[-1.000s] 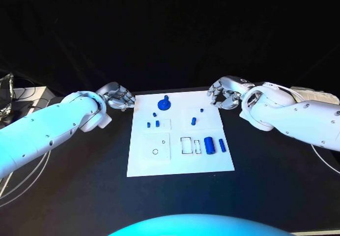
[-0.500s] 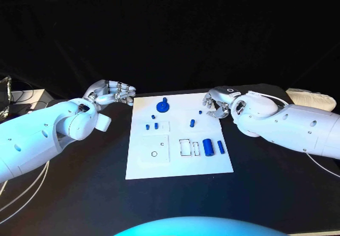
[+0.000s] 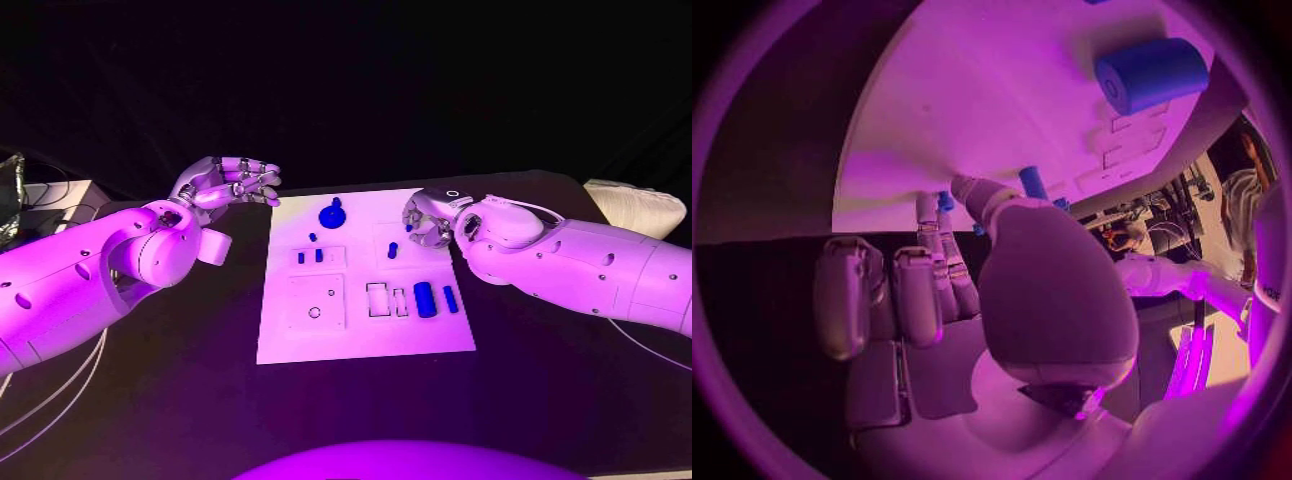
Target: Assemble the parts on the task board
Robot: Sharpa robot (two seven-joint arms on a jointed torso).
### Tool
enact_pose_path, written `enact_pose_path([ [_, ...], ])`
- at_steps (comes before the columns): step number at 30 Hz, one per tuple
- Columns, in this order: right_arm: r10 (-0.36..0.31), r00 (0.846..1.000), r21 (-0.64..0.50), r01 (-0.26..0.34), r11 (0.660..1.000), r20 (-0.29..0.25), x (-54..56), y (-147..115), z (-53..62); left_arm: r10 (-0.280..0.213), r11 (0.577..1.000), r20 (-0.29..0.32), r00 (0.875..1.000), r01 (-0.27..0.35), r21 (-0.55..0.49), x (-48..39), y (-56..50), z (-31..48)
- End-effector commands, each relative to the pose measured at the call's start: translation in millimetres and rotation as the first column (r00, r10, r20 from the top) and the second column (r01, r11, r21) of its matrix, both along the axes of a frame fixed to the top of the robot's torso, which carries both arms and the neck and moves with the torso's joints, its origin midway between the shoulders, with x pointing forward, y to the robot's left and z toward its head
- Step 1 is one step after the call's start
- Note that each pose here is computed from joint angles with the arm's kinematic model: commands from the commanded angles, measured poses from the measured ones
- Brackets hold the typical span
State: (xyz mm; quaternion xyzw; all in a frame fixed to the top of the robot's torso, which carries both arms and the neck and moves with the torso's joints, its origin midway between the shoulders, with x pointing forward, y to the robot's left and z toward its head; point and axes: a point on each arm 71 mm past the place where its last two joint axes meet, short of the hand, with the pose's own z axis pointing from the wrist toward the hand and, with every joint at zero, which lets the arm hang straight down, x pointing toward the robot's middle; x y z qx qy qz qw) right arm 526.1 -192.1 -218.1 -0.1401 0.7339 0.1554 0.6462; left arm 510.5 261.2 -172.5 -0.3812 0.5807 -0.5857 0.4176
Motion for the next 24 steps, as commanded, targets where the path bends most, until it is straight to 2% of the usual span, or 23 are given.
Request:
enact_pose_path([
  [1,0.003,1.000,-0.015,-0.003,1.000,0.005,-0.2,1.8,-3.5,0.000,0.999,0.012,1.000,0.000,-0.045,-0.9,-1.3,2.7],
  [13,0.020,1.000,0.003,-0.020,1.000,0.003,-0.2,12.6,-6.9,0.003,0.999,0.002,1.000,-0.003,-0.047,-1.3,0.1,2.4],
  [24,0.009,1.000,-0.049,-0.009,0.999,-0.003,-0.5,13.6,-12.2,-0.002,0.999,-0.008,1.000,0.002,-0.044,-1.9,0.3,2.1],
])
